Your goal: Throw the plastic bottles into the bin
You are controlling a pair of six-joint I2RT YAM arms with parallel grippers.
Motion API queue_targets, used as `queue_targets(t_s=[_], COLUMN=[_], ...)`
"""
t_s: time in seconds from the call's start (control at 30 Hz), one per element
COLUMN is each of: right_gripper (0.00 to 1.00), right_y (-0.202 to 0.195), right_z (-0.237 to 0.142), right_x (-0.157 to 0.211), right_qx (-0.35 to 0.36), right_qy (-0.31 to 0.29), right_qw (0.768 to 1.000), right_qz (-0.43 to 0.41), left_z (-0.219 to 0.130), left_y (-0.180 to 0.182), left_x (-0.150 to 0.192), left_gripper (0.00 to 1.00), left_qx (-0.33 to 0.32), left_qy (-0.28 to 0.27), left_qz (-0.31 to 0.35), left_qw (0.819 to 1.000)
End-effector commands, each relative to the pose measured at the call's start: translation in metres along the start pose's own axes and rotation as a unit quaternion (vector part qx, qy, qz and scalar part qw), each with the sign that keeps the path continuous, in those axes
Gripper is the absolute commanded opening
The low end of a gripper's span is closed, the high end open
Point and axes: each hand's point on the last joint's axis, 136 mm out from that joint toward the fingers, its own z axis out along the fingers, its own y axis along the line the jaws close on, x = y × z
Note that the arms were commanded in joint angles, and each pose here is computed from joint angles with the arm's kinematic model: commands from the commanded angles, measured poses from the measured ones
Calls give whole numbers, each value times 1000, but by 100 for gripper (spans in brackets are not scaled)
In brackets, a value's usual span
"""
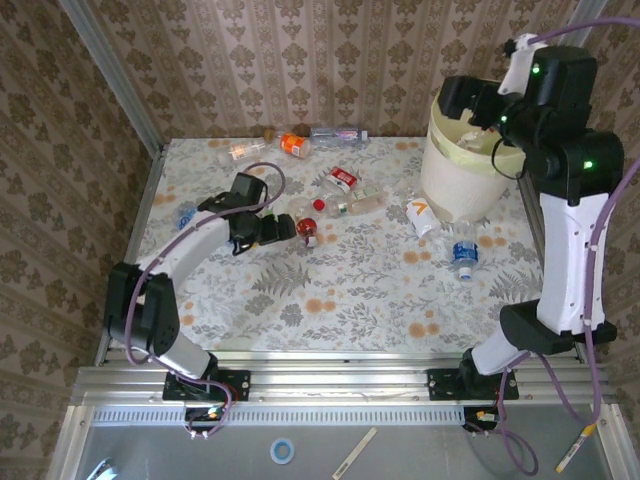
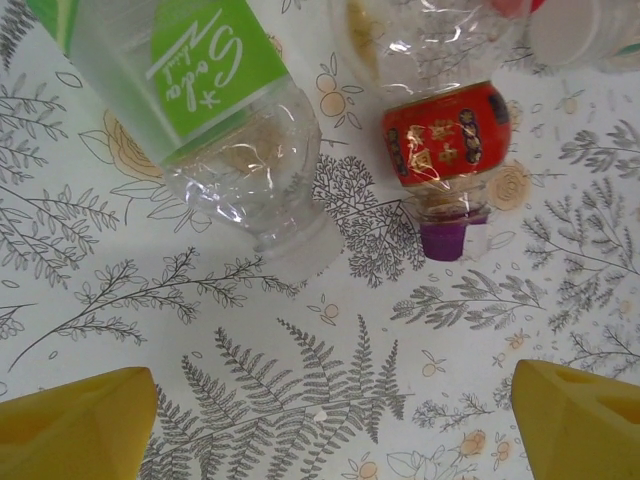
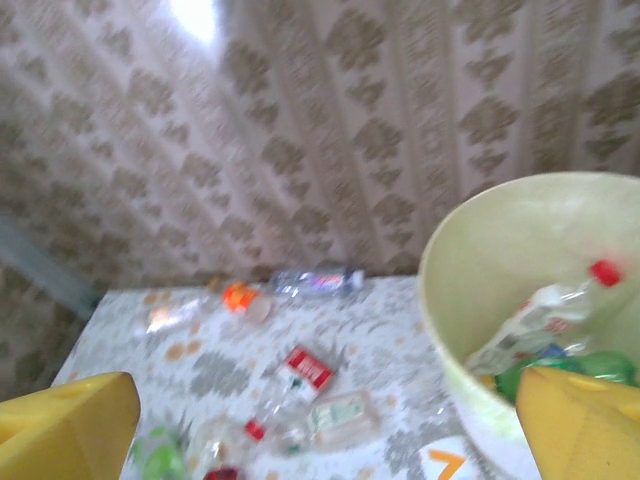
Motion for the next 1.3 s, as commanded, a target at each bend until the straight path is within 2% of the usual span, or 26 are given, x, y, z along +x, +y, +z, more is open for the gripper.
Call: queue_targets(t_s=[0.0,0.17,0.53,0.57,0.63,0.83,1.27], right_gripper=[99,100,100,100,100,100,100], right_y=[26,49,46,45,45,45,38], right_z=[4,-2,2,-10,-10,-9,-9], right_x=[34,61,86,82,85,88,97], right_qx=[-46,-77,-74,-78,-77,-78,-66], right_qy=[57,84,104,92,95,95,103], right_qw=[997,993,992,992,992,992,992], right_qz=[-23,-39,-25,-24,-25,-25,-30], left_z=[5,24,59,63,68,77,68], left_y=[4,7,18,20,22,30,36], left_x=[-5,-5,-6,-5,-5,-4,12], left_gripper=[89,84,76,76,73,61,24], left_qx=[-15,-27,-51,-55,-62,-81,-73], left_qy=[12,31,58,61,66,79,87], left_qz=[-19,-27,-30,-28,-24,-10,16], left_qw=[1000,999,997,996,996,994,993])
